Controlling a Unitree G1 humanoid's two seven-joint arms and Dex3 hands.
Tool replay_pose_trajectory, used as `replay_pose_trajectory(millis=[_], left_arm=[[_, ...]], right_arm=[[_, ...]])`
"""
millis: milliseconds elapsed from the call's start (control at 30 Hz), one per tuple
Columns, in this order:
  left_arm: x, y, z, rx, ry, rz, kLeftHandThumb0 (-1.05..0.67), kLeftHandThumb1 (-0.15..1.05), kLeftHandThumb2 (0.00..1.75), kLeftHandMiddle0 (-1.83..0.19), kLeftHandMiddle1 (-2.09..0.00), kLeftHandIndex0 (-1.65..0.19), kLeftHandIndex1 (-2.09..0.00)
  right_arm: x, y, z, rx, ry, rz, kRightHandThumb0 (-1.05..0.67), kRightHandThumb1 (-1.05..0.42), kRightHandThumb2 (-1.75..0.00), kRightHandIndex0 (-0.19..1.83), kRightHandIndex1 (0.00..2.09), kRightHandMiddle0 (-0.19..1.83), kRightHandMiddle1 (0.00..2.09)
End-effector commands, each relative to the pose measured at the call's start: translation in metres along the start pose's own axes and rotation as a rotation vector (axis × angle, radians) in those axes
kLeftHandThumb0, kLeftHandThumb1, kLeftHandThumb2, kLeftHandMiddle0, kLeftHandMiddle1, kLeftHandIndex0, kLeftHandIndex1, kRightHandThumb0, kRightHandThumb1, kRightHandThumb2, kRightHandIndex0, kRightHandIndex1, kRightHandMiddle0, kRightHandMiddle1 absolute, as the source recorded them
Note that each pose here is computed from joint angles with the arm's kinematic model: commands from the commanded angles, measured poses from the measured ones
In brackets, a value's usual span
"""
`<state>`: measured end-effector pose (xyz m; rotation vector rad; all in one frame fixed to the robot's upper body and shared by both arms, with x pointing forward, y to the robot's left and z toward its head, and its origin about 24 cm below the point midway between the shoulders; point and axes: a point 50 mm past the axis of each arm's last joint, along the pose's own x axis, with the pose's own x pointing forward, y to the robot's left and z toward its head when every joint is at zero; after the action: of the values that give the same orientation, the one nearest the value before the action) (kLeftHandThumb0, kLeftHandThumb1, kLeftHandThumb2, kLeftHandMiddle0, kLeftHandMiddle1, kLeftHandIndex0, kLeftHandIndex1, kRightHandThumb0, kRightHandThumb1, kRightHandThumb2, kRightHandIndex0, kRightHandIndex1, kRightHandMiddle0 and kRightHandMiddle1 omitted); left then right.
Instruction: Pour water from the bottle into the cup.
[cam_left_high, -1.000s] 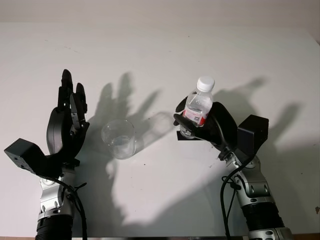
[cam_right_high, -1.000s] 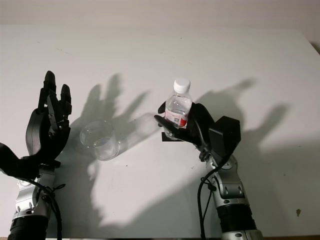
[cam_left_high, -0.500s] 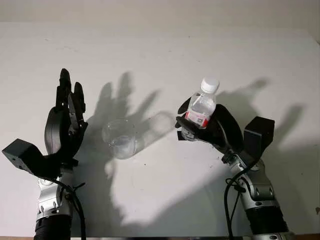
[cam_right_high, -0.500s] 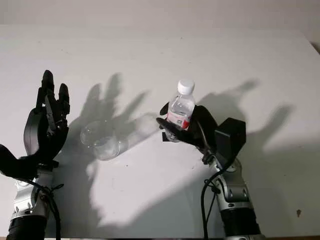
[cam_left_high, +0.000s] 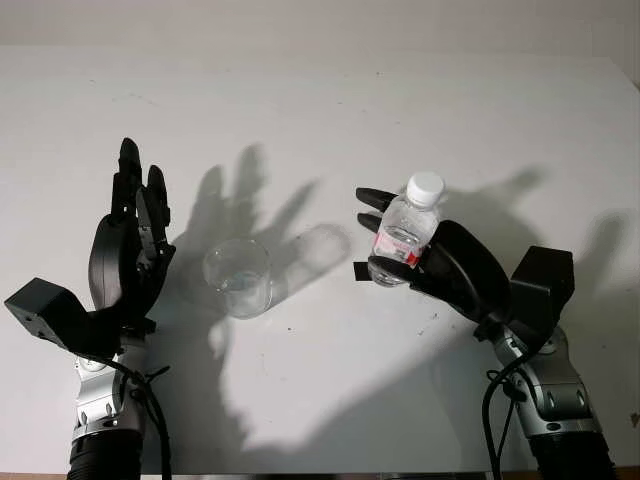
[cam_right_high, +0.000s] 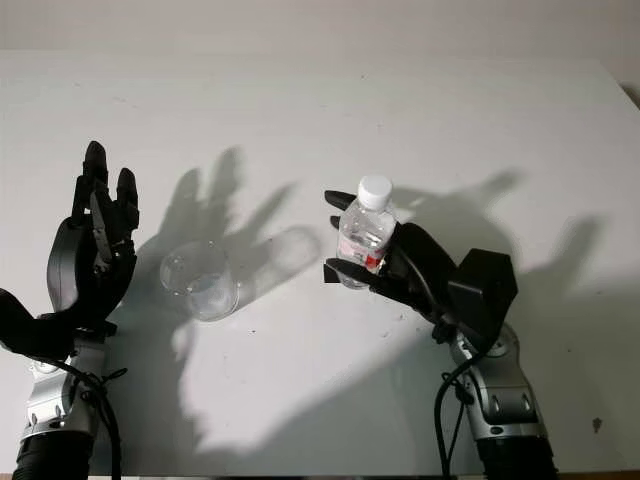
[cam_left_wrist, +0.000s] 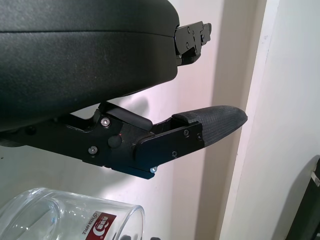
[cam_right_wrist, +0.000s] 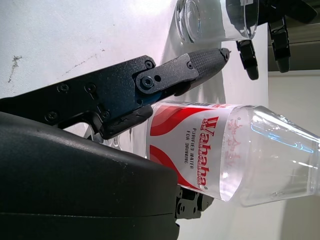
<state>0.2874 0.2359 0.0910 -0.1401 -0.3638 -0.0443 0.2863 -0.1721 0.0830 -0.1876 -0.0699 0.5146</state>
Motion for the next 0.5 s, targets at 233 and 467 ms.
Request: replay_pose_trajectory(millis=[233, 467], left_arm=[[-0.0005, 0.0035, 0.0002, 0.006, -0.009, 0.004, -0.71, 1.05, 0.71, 0.19, 0.0, 0.19, 0.0], [0.0009, 0.0025, -0.0007, 0.009, -0.008, 0.01, -0.71, 1.05, 0.71, 0.19, 0.0, 0.19, 0.0]], right_arm=[[-0.0007, 0.0002, -0.0003, -0.135, -0.036, 0.001, -0.97, -0.98, -0.06, -0.19, 0.0, -0.19, 0.0], [0.0025, -0.0084, -0.0029, -0.128, -0.13, -0.118, -0.96, -0.98, -0.05, -0.19, 0.0, -0.19, 0.0]])
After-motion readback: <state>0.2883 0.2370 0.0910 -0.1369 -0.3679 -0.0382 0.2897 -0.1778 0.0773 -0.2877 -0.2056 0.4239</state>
